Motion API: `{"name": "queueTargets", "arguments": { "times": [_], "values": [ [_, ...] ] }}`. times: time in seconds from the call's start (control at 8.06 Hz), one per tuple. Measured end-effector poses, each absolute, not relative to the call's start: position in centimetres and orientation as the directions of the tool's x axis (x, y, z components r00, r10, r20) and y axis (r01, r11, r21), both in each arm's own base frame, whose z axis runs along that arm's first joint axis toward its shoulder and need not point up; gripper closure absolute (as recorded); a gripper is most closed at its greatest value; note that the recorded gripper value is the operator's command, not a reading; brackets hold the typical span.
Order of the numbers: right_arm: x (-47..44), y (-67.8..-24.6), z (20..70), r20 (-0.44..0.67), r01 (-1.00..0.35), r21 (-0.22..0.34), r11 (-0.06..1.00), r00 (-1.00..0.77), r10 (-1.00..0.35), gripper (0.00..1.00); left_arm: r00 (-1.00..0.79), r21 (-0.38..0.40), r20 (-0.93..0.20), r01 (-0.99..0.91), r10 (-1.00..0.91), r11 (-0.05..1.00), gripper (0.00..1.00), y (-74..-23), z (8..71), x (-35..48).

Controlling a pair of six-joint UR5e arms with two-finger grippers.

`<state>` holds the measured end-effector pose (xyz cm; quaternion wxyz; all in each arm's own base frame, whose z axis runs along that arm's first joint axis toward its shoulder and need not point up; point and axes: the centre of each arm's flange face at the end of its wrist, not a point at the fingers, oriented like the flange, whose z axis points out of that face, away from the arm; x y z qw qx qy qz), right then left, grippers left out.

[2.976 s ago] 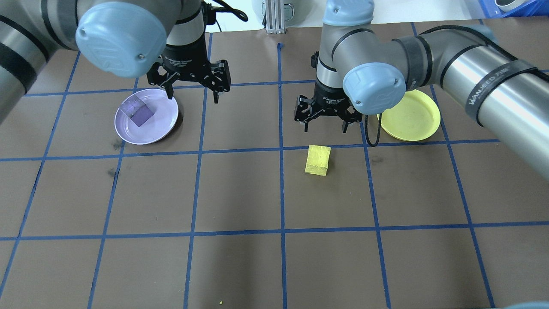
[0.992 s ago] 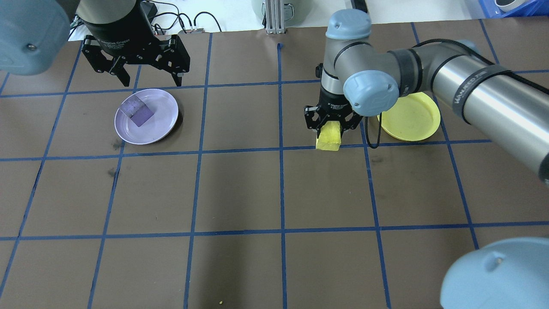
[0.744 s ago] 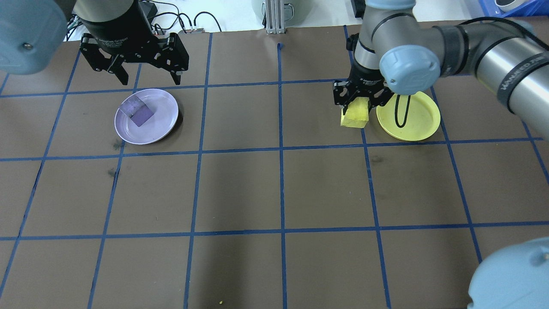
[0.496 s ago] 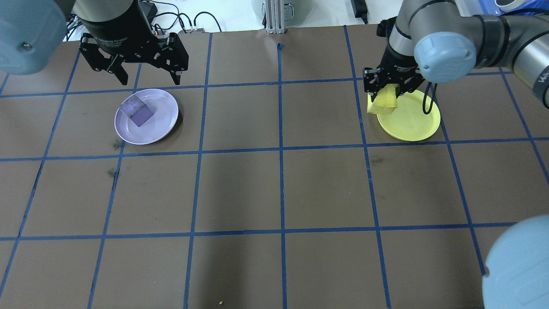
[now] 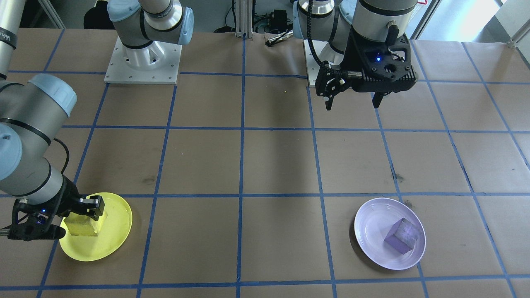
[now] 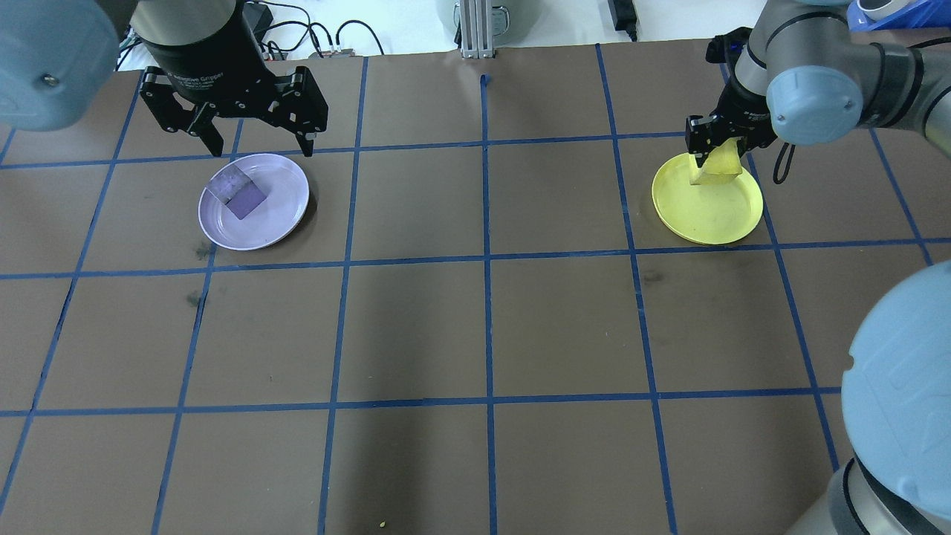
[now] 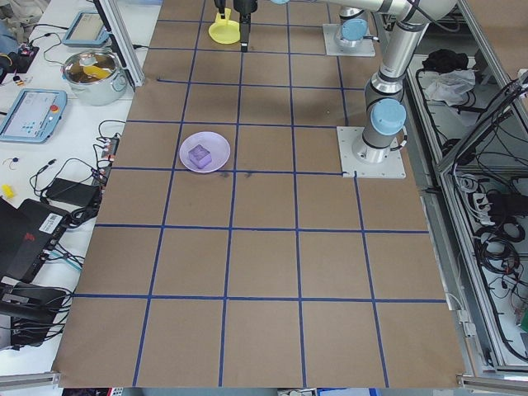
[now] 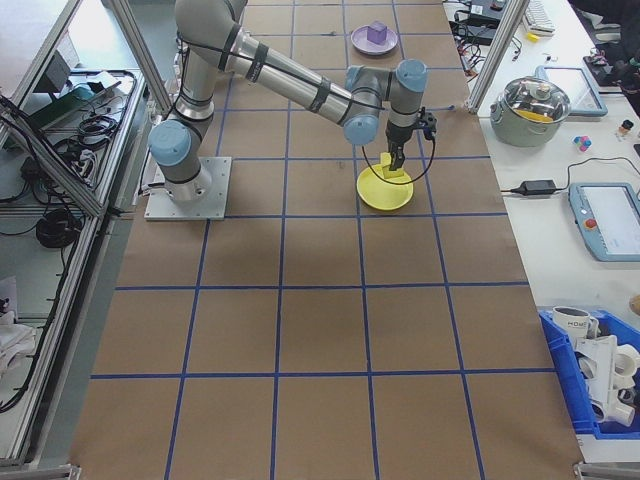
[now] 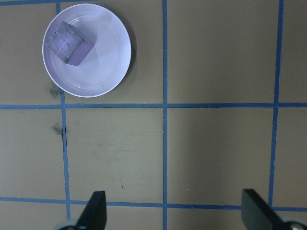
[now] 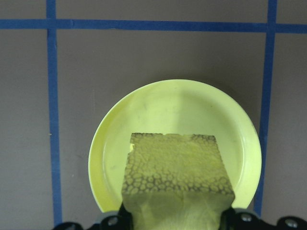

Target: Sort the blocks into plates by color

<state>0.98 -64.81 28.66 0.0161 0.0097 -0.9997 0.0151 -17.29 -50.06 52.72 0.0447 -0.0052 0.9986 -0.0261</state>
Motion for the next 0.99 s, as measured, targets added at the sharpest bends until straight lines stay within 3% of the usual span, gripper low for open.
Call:
{"name": "queueTargets", "arguments": {
  "times": [0.12,0.25,0.37,0.99],
  "values": [
    [0.3,-65.6,27.1,0.059,-0.042,-0.038,0.998,-0.997,-0.04,0.79,-0.996,-0.05,-0.089,-0.008,-0.012,0.999,0.0,-50.0,52.7,-17.3],
    [0.0,-66.0,26.0,0.072,-0.053,-0.039,0.998,-0.996,-0.05,0.64,-0.996,-0.049,-0.089,-0.008,-0.012,0.999,0.0,-50.0,52.7,-17.3],
    [-0.1,-66.2,25.2,0.077,-0.057,-0.035,0.998,-0.996,-0.054,0.01,-0.996,-0.052,-0.089,-0.008,-0.013,0.999,0.0,-50.0,52.8,-17.3],
    [0.0,-65.6,27.3,0.078,-0.051,-0.046,0.998,-0.996,-0.047,0.0,-0.996,-0.056,-0.088,-0.009,-0.014,0.998,0.0,-50.1,53.0,-17.2]
  ]
}}
